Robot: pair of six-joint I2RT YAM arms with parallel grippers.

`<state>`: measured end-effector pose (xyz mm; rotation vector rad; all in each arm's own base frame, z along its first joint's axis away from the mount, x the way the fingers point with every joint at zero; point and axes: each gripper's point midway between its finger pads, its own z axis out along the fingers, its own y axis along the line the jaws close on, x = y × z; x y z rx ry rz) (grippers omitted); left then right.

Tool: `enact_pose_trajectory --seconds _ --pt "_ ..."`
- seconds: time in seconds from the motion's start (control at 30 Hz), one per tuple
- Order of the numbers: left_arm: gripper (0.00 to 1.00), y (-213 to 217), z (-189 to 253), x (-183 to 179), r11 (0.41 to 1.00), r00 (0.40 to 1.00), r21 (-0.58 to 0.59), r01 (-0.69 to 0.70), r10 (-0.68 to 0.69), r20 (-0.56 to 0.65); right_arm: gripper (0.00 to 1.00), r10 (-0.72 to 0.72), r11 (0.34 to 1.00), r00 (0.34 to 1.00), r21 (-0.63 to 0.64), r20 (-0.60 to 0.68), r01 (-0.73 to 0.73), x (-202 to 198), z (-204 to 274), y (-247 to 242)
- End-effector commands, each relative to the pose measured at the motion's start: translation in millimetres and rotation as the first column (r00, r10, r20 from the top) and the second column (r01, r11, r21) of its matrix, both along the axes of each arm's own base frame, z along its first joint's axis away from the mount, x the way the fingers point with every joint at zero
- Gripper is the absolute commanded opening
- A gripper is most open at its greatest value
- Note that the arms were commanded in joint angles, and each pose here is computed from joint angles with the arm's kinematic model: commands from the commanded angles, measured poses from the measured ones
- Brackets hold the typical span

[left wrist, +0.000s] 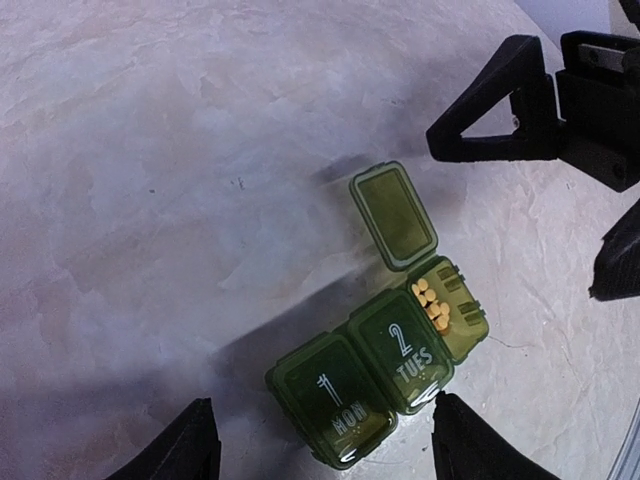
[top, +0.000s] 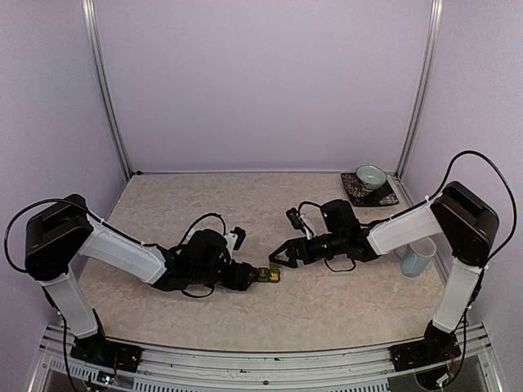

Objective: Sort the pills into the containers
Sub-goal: Hold the pill container at the center of the board.

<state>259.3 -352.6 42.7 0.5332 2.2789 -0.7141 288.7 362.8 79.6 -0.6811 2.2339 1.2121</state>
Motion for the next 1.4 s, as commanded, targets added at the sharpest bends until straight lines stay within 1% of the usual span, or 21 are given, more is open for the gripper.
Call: enact_pose_trajectory --seconds 0.0,0.23,0.67,0.93,1.0,1.37 --pt "0.71 -9.4 4.7 2.5 1.0 1.0 -0.023 0.004 -0.004 0.0 1.0 0.043 0.998 0.999 0.039 0.029 -0.044 5.4 6.0 8.5" --pt "0.71 -9.7 -6.5 2.2 1.0 1.0 -0.003 0.004 -0.004 -0.019 1.0 0.087 0.994 0.996 0.06 0.006 -0.087 1.4 -1.9 14.1" --pt "0.69 -6.9 -18.7 3.4 1.0 0.999 0.026 -0.015 0.016 -0.039 1.0 0.096 0.992 0.995 0.079 -0.007 -0.095 3.0 -7.1 15.5" --pt "0.69 -4.7 -12.4 9.8 0.999 0.998 0.001 -0.041 0.041 -0.047 1.0 0.172 0.974 0.984 0.144 0.035 -0.175 -5.1 6.8 21.9" --pt "0.69 -5.5 -10.9 12.5 0.999 0.998 -0.004 -0.043 0.043 -0.05 1.0 0.198 0.967 0.977 0.15 0.077 -0.208 -6.7 9.4 22.8" --pt "0.68 -7.5 -18.2 17.7 0.999 0.995 0.015 -0.049 0.05 -0.086 1.0 0.243 0.953 0.965 0.161 0.096 -0.256 -16.1 9.3 19.8"
